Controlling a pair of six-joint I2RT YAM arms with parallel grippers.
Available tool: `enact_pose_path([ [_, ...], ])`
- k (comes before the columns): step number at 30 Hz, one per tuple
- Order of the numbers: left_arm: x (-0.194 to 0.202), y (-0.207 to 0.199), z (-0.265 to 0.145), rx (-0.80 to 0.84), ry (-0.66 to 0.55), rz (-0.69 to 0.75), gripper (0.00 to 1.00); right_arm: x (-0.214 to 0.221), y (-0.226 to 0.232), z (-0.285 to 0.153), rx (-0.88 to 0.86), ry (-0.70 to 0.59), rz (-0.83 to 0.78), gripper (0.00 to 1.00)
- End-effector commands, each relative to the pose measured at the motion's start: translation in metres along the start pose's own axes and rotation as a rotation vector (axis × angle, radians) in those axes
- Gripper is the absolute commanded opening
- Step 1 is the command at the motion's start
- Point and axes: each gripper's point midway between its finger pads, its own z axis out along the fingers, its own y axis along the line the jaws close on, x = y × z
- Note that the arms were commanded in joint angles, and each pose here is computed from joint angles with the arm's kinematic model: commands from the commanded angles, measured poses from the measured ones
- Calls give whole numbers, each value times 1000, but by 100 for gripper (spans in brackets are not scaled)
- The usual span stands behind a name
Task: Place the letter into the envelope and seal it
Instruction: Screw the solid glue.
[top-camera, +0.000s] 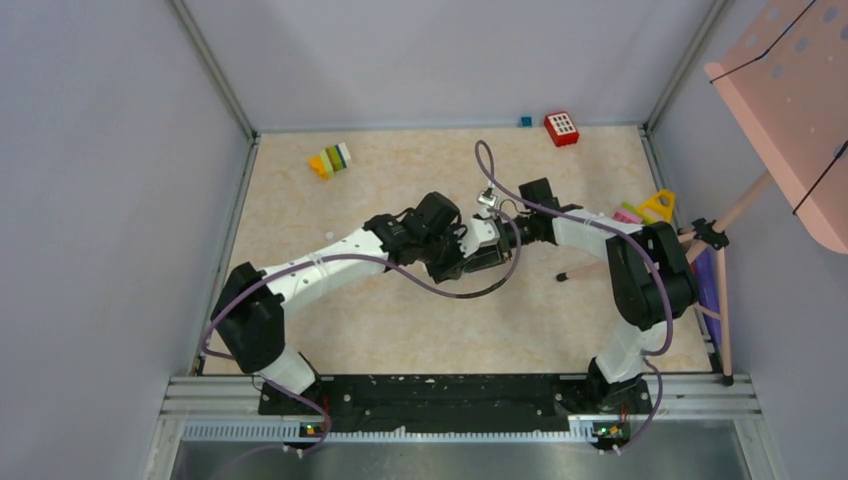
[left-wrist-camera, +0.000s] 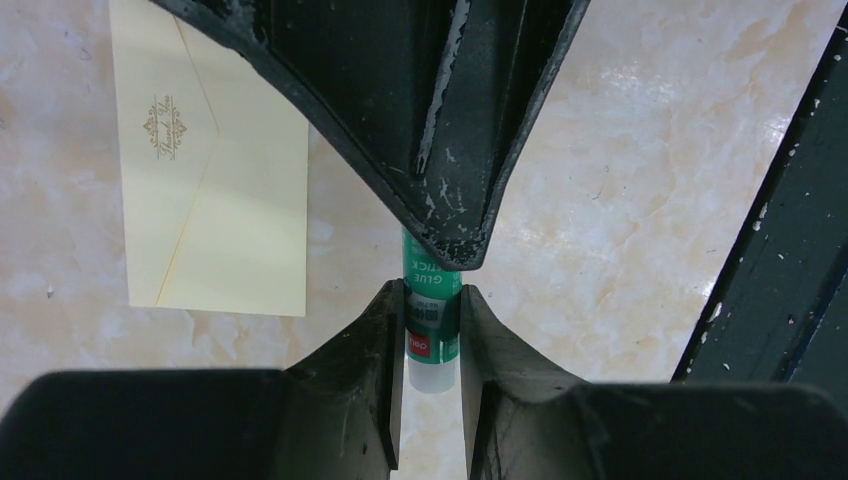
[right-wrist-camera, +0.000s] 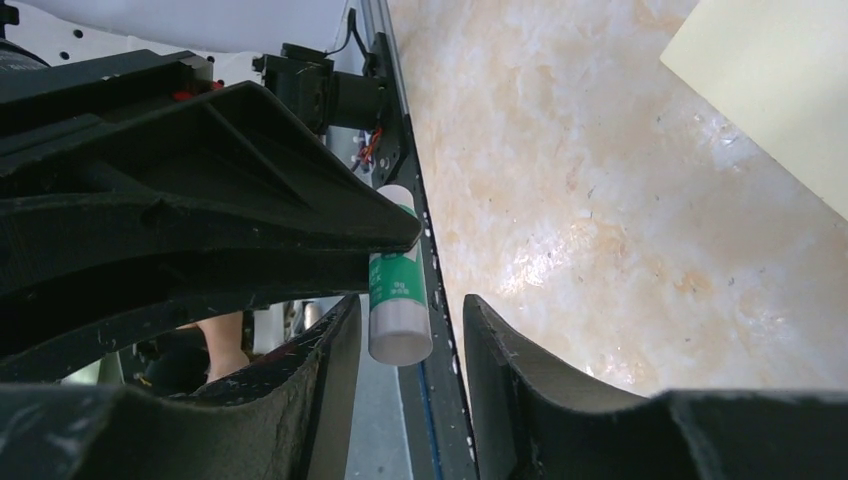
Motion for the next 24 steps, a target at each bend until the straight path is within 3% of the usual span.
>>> enact_pose_path([
  [1,-15,-3,4,15,-37,32,0,-12,14,7,-48,7,-69,40],
  [10,-15,-1,5,-11,-31,33,0,-8,18,12,-63,26,-74,23],
  [15,-17,4,4,-41,-39,29,0,-8,16,12,-53,26,-72,23],
  [18,-16,4,4,-40,-37,27,0,-9,15,12,-49,25,-80,16],
  [20,-16,5,4,-42,-34,24,11,-9,15,12,-50,27,-84,14],
  [24,-18,8,-1,-59,-43,10,50,-9,17,11,-51,31,-98,13],
])
